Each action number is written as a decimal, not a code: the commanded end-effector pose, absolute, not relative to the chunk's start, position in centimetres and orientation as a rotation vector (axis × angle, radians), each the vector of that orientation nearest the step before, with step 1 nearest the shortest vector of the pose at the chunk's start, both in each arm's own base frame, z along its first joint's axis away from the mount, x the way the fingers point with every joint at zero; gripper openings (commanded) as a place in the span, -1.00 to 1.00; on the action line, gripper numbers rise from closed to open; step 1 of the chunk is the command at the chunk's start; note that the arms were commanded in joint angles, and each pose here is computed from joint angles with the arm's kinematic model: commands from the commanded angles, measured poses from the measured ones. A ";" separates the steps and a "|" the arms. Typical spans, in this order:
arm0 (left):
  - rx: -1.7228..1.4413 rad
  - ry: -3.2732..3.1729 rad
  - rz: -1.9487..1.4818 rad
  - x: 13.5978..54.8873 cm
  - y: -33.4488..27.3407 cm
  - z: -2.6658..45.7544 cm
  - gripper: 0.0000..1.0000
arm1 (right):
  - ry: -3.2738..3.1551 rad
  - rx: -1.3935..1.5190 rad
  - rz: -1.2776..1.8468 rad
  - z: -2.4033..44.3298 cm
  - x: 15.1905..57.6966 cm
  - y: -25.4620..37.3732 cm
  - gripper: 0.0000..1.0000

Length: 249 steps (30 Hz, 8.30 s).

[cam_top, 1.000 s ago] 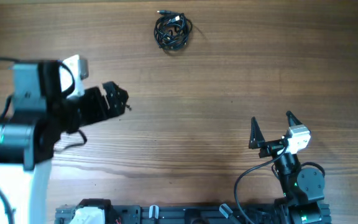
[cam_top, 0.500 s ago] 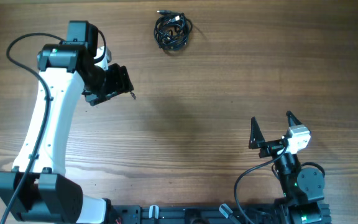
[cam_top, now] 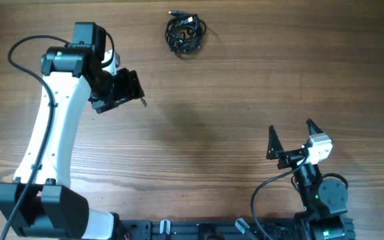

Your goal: Untangle cables

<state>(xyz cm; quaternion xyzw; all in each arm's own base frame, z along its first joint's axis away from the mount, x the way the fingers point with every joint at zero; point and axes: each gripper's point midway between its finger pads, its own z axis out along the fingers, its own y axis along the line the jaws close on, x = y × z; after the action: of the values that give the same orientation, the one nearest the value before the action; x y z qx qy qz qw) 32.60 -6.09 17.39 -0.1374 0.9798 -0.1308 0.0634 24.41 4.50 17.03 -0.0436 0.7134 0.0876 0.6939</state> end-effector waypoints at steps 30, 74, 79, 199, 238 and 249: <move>-0.394 2.938 -0.395 33.1 -6.2 17.8 0.87 | 1.606 -0.068 0.188 16.7 24.6 4.1 0.99; -0.321 2.762 -0.476 37.1 -10.2 19.2 0.01 | 1.606 -0.068 0.188 16.7 24.6 4.1 0.99; -0.287 2.769 -0.482 36.8 -11.1 19.2 0.36 | 1.606 -0.067 0.188 16.7 24.6 4.1 1.00; -0.219 2.852 -0.630 36.0 -15.1 1.2 -0.85 | 2.145 0.262 0.588 26.1 23.7 7.1 0.99; -0.402 2.871 -0.583 36.4 -9.7 1.3 0.43 | 2.889 -0.032 0.959 8.0 33.1 21.3 -0.44; -0.203 2.790 -0.761 36.8 -11.5 4.1 0.54 | 2.714 -0.067 0.816 9.3 37.7 21.0 0.57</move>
<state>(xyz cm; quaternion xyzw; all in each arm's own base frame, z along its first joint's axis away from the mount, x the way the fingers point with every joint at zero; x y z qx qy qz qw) 36.62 -11.05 3.49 -0.0951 0.9510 -0.2762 0.1012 35.56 21.53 7.90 -0.0302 0.9469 0.3033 0.1028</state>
